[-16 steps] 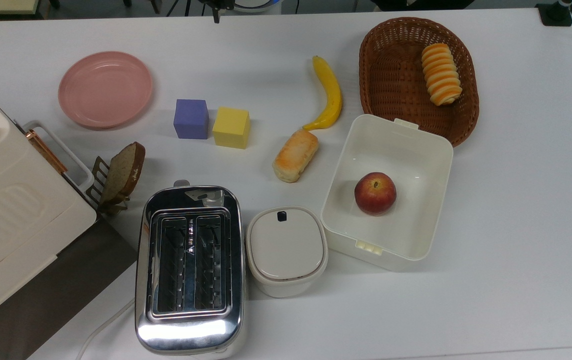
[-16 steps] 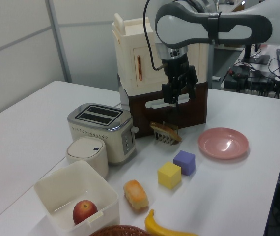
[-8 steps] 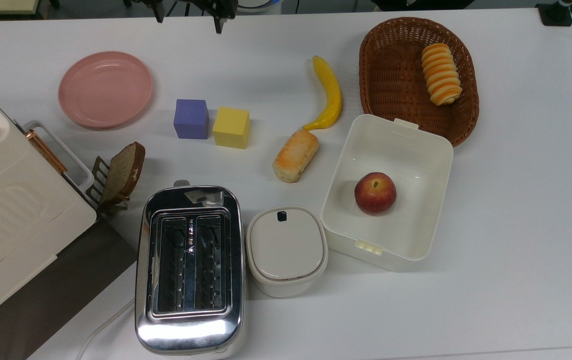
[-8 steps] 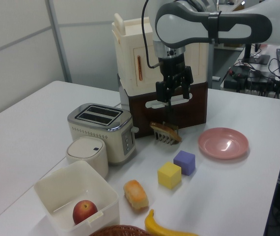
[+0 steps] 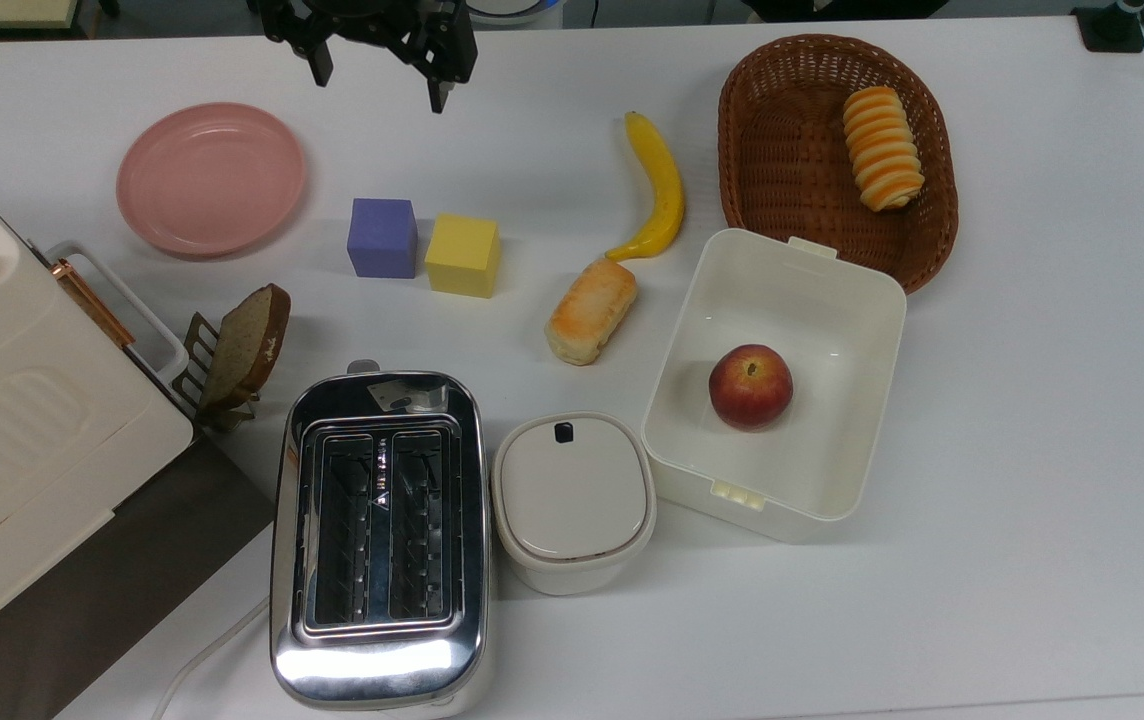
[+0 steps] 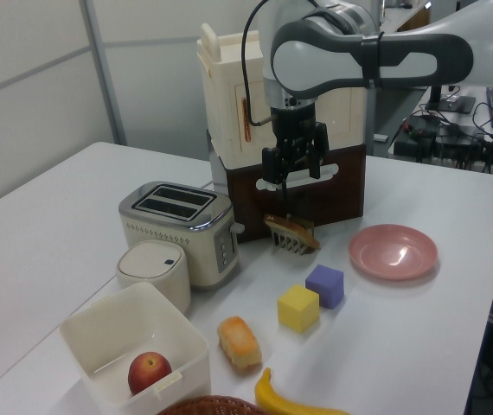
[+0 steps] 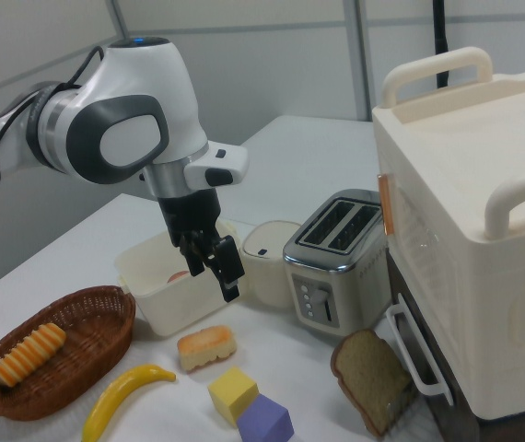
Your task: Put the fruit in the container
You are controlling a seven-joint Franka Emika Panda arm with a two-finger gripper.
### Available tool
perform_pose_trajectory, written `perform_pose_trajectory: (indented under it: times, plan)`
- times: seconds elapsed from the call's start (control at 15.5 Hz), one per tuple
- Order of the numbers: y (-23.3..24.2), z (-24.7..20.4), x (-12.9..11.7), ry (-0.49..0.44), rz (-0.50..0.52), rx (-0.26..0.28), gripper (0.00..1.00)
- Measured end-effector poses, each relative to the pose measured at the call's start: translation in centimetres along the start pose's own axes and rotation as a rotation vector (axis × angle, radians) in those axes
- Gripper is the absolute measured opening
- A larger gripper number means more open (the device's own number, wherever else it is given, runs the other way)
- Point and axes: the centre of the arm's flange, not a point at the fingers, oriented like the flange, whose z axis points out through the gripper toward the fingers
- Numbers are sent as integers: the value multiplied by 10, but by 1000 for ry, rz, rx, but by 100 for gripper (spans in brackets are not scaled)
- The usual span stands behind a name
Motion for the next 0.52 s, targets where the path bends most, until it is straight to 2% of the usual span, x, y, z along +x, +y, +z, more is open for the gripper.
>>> perform_pose_trajectory:
  times: [0.13, 0.52]
  plan:
    - [2, 1, -4, -32, -40, -4, 100]
    - [8, -5, -7, -37, -33, -5, 100]
